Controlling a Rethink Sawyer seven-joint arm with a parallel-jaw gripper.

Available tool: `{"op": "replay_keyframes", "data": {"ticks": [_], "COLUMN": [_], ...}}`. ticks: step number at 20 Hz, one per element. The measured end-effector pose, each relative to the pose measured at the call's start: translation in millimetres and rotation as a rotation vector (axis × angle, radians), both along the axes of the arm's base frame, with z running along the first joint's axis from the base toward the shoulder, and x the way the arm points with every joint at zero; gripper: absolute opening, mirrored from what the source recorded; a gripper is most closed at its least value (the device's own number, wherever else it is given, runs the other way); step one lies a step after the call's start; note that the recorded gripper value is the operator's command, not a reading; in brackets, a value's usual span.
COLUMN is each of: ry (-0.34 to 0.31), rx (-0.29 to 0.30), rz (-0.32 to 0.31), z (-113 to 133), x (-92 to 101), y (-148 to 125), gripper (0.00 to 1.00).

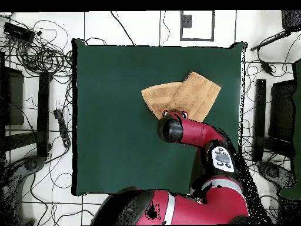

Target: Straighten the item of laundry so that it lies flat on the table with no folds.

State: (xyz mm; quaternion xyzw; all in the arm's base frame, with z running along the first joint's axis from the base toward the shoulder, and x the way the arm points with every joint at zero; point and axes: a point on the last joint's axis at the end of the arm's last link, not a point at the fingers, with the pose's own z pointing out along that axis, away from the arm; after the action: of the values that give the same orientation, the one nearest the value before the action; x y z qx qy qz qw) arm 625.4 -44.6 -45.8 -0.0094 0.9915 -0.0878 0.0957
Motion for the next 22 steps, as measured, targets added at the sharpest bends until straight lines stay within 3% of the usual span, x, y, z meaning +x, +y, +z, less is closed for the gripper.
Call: {"op": "replay_keyframes", "data": {"ticks": [22], "ry": [0.044], "rx": [0.006], "rz": [-0.005], "z": [0.9], "x": [6.5], "y": [-1.2], "gripper": [1.0]}}
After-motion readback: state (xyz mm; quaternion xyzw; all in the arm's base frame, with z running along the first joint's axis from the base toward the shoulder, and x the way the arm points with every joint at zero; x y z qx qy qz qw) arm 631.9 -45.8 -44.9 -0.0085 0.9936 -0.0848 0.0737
